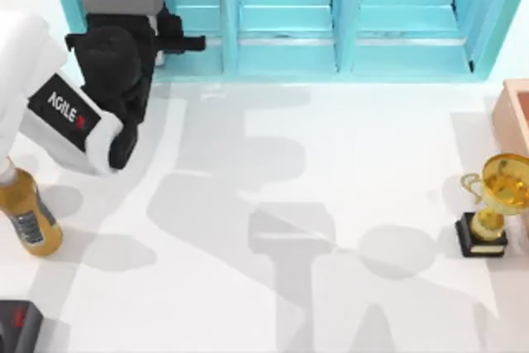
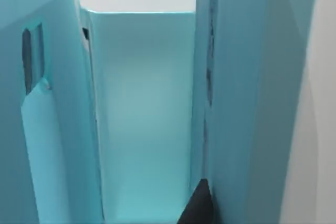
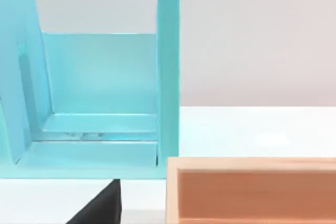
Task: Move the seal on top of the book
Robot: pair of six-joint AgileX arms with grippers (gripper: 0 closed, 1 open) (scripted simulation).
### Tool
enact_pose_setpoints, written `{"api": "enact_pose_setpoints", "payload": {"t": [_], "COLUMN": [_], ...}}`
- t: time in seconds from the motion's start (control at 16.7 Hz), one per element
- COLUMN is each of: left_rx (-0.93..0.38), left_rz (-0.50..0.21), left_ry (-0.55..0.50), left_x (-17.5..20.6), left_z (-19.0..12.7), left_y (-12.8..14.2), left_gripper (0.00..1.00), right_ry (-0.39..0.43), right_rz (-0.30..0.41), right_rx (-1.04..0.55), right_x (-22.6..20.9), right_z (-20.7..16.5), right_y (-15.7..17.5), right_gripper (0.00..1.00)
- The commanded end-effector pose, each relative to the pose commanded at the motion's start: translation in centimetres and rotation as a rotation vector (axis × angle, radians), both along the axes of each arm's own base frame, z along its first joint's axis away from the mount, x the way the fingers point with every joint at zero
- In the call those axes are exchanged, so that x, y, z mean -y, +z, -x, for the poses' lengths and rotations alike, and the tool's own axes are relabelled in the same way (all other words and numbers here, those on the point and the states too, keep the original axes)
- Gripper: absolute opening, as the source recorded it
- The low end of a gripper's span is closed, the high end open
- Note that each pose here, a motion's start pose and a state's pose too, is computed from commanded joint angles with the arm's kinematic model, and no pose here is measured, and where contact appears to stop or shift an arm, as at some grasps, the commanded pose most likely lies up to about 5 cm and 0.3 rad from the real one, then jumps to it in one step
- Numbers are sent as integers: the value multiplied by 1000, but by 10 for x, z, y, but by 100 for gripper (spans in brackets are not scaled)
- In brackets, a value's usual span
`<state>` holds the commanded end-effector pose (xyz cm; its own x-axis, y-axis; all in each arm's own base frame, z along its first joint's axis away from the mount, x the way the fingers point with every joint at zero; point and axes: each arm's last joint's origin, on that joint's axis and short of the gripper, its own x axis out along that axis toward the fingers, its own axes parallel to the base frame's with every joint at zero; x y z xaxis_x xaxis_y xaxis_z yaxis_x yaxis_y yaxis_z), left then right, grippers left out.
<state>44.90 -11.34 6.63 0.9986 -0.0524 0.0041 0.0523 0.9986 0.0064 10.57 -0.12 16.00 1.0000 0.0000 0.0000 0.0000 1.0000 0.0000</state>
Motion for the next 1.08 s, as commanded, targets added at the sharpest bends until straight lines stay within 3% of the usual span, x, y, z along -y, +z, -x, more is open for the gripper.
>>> {"api": "enact_pose_setpoints", "payload": {"t": [0.18, 0.42, 0.84, 1.08], "left_rx": [-23, -59, -20, -2], "left_rz": [-2, -12, -9, -2], "left_ry": [-17, -34, -4, 2], "left_x": [7, 18, 6, -2], "left_z": [9, 40, 143, 188], "left_y": [13, 63, 174, 196], "left_gripper": [0, 0, 0, 0], "right_ry": [0, 0, 0, 0], "right_rz": [0, 0, 0, 0], "right_rx": [0, 0, 0, 0], "right_x": [0, 0, 0, 0], "right_z": [0, 0, 0, 0], "right_y": [0, 0, 0, 0], "right_gripper": [100, 100, 100, 100]}}
